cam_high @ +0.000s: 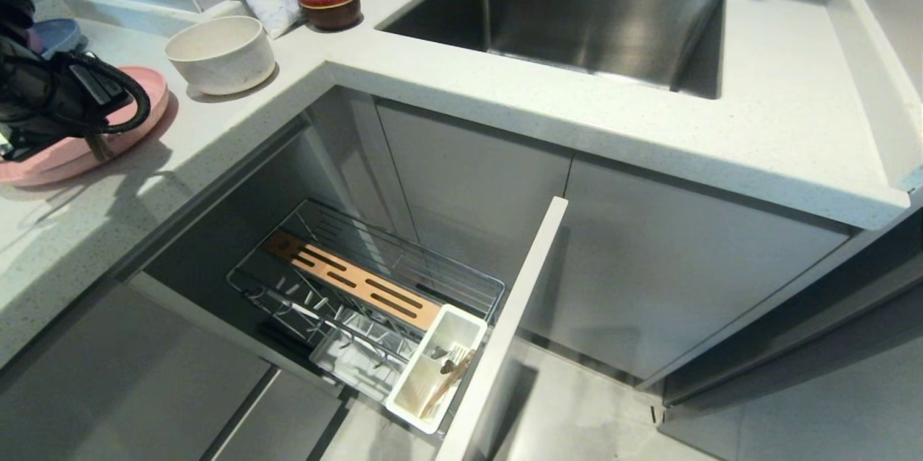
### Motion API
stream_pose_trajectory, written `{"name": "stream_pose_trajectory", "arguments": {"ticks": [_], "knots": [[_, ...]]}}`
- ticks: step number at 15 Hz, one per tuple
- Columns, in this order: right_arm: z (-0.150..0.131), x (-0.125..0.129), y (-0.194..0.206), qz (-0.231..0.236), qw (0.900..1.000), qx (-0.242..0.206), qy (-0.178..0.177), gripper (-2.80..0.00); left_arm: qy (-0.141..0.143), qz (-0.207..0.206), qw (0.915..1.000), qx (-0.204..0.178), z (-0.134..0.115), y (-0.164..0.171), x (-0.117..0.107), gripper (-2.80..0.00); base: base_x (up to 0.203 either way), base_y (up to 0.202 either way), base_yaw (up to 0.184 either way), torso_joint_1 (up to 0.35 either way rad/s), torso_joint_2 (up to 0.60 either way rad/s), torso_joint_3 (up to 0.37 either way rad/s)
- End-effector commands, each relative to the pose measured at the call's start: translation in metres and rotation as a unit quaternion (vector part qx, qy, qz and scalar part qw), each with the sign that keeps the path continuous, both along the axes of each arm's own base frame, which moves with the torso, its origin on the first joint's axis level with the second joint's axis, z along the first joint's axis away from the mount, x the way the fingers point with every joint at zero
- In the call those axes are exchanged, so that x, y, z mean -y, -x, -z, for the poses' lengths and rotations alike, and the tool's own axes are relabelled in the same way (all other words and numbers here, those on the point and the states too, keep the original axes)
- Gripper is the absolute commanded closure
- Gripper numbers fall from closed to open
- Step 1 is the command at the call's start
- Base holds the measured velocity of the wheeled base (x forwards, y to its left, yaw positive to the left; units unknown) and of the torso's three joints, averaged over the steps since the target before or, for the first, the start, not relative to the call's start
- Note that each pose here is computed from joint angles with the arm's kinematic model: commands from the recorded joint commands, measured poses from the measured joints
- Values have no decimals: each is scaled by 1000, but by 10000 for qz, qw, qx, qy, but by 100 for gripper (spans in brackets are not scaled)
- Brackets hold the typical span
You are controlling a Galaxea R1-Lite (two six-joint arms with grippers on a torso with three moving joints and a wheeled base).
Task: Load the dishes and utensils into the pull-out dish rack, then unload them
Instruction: Pick up the chopsticks and place it in the cupboard
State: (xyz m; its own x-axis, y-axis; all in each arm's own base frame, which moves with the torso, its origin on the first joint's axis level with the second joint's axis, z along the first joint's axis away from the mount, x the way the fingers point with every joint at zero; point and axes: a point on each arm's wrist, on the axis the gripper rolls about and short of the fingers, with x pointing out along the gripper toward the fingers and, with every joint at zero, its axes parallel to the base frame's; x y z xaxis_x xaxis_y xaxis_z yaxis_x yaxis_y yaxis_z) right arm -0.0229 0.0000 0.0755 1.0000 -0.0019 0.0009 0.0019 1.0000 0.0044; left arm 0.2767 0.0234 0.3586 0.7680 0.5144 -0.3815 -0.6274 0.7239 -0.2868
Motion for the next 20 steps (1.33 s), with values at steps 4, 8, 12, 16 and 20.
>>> {"name": "stream_pose_trajectory", "arguments": {"ticks": [4,8,12,16,20], "knots": [[1,0,0,0,10000,11,-1,0,6,86,9976,691,-34,49,7,0,0,0,0,0,0,0],[1,0,0,-1,10000,11,-1,0,286,844,9861,1403,-58,104,37,0,0,0,0,0,0,0],[1,0,0,-2,10000,11,-1,0,697,2045,9589,1836,-66,152,63,0,0,0,0,0,0,0],[1,0,0,-2,10000,11,-1,0,980,3379,9202,1717,-55,176,91,0,0,0,0,0,0,0],[1,0,0,6,10000,11,-1,0,1028,4391,8902,649,-19,167,130,0,0,0,0,0,0,0]]}}
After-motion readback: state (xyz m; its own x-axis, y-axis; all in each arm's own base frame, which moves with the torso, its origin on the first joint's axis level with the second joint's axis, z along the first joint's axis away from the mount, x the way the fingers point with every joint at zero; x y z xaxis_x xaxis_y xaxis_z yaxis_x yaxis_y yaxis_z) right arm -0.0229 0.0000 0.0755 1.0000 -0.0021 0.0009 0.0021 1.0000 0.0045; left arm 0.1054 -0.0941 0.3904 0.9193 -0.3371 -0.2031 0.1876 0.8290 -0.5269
